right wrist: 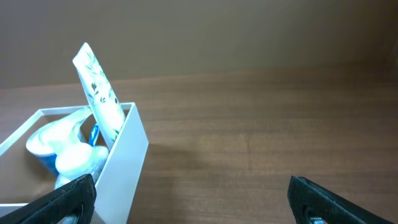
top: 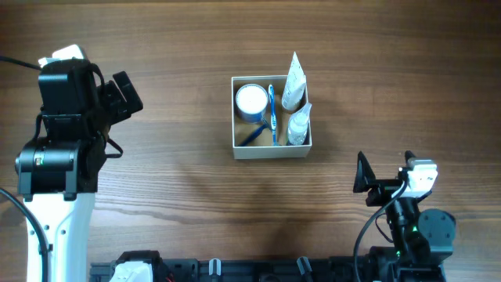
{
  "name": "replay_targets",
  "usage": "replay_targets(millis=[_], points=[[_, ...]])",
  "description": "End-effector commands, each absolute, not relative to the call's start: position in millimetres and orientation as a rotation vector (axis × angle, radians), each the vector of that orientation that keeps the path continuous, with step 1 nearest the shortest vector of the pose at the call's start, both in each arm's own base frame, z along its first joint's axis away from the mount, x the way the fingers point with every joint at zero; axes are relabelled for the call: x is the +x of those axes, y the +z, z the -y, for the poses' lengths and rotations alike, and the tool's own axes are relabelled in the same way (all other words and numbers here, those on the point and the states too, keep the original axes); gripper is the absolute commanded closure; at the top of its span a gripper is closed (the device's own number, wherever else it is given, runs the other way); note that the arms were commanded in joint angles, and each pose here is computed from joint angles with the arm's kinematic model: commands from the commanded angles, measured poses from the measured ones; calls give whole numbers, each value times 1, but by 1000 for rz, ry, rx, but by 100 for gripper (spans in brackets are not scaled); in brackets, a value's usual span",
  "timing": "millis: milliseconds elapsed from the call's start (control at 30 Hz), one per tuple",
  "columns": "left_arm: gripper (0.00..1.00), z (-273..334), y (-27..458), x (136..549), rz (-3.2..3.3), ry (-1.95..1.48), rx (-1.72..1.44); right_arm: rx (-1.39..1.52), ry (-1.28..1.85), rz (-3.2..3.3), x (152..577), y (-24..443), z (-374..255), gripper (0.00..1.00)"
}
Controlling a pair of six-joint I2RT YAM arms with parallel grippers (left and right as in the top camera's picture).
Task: Pack container
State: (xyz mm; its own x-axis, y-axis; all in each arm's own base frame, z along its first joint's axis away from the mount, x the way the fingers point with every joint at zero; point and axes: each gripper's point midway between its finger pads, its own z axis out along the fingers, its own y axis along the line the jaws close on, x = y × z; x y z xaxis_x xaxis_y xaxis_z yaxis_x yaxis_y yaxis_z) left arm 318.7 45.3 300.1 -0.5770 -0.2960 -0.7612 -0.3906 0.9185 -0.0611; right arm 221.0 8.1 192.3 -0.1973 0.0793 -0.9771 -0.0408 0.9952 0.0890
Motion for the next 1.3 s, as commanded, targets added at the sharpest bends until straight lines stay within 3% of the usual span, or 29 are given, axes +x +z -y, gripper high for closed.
replay_targets(millis=[0, 1067, 1267], points=[[0, -47, 303, 319, -2213, 134, -505, 23, 142, -1759, 223, 182, -13, 0], [0, -47, 302, 319, -2213, 136, -508, 120, 194, -2036, 204, 110, -13, 0], [0, -49, 309, 290, -2168, 127, -511, 120, 194, -2036, 204, 110, -13, 0]])
